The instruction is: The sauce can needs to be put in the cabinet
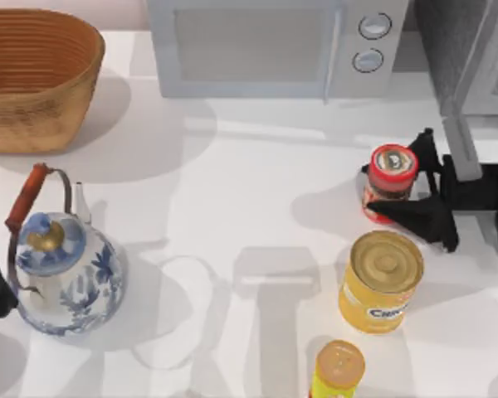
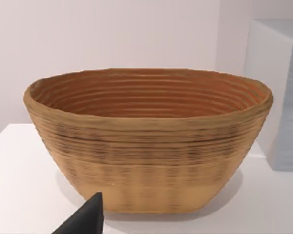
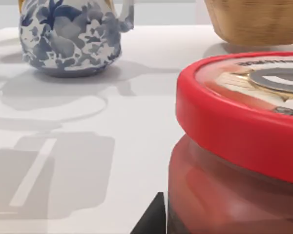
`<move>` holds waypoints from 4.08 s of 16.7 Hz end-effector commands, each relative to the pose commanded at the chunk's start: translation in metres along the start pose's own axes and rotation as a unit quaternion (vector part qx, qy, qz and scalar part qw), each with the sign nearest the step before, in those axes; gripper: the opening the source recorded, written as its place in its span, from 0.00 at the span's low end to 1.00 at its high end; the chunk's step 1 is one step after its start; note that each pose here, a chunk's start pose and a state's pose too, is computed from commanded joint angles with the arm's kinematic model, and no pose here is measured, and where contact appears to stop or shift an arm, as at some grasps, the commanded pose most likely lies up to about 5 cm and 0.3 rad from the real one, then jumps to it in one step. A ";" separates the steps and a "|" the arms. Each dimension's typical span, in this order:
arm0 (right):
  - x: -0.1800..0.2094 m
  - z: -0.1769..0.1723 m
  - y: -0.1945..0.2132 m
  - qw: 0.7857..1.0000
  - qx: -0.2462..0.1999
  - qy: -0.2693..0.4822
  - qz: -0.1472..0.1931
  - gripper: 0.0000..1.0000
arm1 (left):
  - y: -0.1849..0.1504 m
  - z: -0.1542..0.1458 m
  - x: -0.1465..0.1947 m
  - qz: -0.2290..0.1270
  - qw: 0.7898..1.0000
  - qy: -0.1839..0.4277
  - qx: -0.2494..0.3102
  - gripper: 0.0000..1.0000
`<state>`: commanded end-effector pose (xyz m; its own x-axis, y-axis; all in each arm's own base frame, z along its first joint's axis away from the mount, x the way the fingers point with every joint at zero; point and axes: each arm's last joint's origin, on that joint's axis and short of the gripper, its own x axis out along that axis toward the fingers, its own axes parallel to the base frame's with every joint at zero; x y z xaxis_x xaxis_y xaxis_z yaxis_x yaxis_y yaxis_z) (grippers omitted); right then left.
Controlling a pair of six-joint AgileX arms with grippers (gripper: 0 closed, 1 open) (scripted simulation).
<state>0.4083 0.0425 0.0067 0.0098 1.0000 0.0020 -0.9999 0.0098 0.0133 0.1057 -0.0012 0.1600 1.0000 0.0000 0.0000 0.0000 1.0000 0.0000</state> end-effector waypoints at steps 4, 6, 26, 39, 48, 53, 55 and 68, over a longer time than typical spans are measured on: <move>0.000 0.000 0.000 1.000 0.000 0.000 0.000 0.00 | 0.000 0.000 0.000 0.000 1.000 0.000 0.000 1.00; 0.000 0.000 0.000 1.000 0.000 0.000 0.000 0.00 | 0.000 0.000 0.000 0.000 1.000 0.000 0.000 1.00; -0.001 0.104 -0.005 1.000 0.000 0.000 -0.002 0.00 | 0.000 0.000 0.000 0.000 1.000 0.000 0.000 1.00; -0.002 0.150 0.001 1.000 -0.001 0.000 -0.002 0.00 | 0.000 0.000 0.000 0.000 1.000 0.000 0.000 1.00; -0.017 0.228 0.057 0.983 -0.007 -0.047 -0.176 0.00 | 0.000 0.000 0.000 0.000 1.000 0.000 0.000 1.00; -0.020 0.271 0.121 0.956 -0.032 -0.069 -0.285 0.00 | 0.000 0.000 0.000 0.000 1.000 0.000 0.000 1.00; -0.021 0.276 0.142 0.944 -0.038 -0.072 -0.321 0.00 | 0.000 0.000 0.000 0.000 1.000 0.000 0.000 1.00; -0.035 0.236 0.288 0.809 -0.063 -0.084 -0.579 0.00 | 0.000 0.000 0.000 0.000 1.000 0.000 0.000 1.00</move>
<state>0.1228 0.0098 0.2469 0.9312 0.3069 0.1967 -0.3131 0.9497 0.0006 0.1057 -0.0012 0.1600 1.0000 0.0000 0.0000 0.0000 1.0000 0.0000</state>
